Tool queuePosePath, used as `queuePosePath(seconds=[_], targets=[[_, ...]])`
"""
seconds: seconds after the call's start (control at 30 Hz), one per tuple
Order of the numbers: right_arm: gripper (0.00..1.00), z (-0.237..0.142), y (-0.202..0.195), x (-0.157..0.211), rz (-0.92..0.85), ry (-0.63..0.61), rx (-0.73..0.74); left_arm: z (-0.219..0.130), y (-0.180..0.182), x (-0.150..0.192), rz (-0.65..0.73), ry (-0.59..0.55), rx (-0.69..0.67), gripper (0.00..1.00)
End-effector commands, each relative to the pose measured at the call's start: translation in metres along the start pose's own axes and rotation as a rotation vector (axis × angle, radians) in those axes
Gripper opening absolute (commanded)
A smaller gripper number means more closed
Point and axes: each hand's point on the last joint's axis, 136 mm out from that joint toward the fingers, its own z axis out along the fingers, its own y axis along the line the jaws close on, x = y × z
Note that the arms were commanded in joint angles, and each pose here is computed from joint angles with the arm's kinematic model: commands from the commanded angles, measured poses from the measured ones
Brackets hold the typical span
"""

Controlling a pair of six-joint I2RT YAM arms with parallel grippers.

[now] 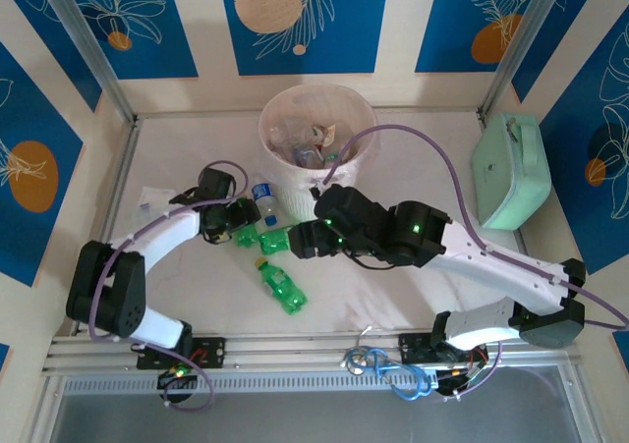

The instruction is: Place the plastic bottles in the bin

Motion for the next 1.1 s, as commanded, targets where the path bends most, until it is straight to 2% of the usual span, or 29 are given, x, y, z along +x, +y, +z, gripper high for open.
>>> queuePosePath(seconds=[0.0,0.27,0.67,0.87,1.07], targets=[[0.79,-0.011,0.002,-0.003,0.069,-0.053,-0.043,0.008,-0.002,-0.019,0.020,-0.030,-0.019,0.89],[0.79,-0.005,0.001,0.012,0.079,-0.024,-0.048,0.026,0.003,-0.030,0.023,-0.021,-0.093,0.77],[0.79,-0.004,0.003,0.010,0.073,-0.032,-0.051,0.036,0.023,-0.016,0.014,0.011,-0.149,0.61],[0.79,-0.002,0.010,0.011,0.074,-0.019,-0.087,-0.002,0.014,-0.018,-0.035,-0.044,-0.077,0.57],[0.80,0.001,0.035,0.004,0.075,0.000,-0.206,-0.079,-0.028,-0.020,-0.123,-0.118,0.176,0.57]])
